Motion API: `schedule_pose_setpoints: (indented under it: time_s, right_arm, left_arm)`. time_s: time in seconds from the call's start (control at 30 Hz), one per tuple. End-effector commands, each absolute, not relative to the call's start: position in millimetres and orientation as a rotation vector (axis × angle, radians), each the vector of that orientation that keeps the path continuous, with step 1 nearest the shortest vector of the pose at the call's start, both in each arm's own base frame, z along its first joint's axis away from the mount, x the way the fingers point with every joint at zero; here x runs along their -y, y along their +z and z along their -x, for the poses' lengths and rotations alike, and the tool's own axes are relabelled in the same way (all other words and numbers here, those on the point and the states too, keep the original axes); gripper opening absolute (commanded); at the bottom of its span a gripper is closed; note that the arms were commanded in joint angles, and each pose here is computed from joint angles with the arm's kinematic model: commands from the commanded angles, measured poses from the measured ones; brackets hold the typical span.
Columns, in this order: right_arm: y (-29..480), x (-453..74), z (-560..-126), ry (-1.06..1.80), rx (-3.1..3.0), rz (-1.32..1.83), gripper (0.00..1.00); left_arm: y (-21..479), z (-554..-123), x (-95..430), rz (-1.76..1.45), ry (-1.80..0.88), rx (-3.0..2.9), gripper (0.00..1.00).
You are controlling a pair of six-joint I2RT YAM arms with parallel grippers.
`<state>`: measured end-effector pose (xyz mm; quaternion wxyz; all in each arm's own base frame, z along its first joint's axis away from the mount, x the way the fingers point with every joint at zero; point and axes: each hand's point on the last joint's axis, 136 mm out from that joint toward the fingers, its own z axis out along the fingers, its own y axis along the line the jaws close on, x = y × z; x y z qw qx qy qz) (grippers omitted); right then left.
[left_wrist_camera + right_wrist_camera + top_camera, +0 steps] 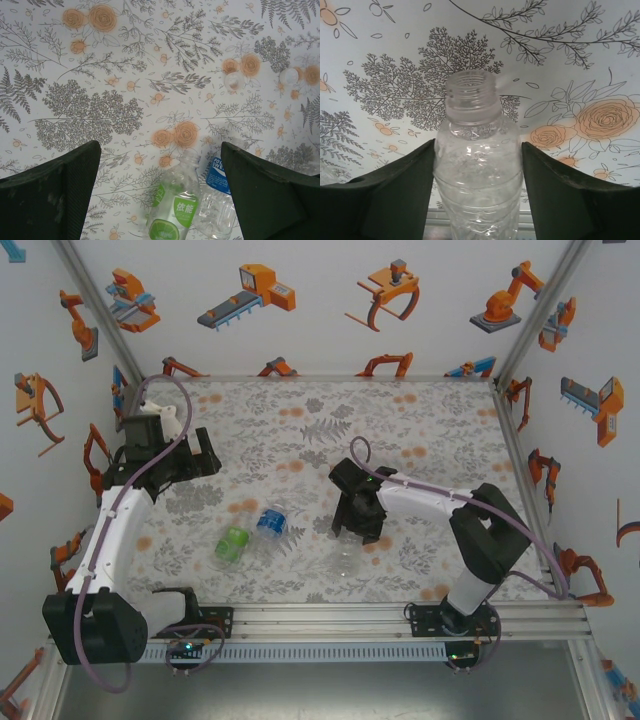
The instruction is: Screw on the bottle caps
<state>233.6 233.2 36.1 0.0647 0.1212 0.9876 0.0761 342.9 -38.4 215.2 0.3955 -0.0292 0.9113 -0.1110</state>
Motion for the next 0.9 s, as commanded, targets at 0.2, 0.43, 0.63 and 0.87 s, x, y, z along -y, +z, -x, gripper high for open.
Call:
schedule_pose_setpoints:
  time_s: [0.2, 0.43, 0.63, 0.87]
  right_arm:
    - [58, -234, -243, 0.278, -2.887, -0.357, 0.55]
    - [111, -245, -269, 0.436, -2.682, -0.219, 0.53]
    - [177, -257, -287, 0.65, -2.417, -0.013, 0.46]
    - [274, -256, -300, 0.789, -1.991, 0.12, 0.4]
  left_arm:
    - [212, -346, 62, 0.055, -0.38, -2.35, 0.97]
    - [232, -348, 130, -0.048, -0.654, -2.269, 0.97]
    - [254, -338, 194, -0.189, -0.932, -2.125, 0.97]
    - [293, -303, 257, -0.456, -1.207, -1.862, 0.98]
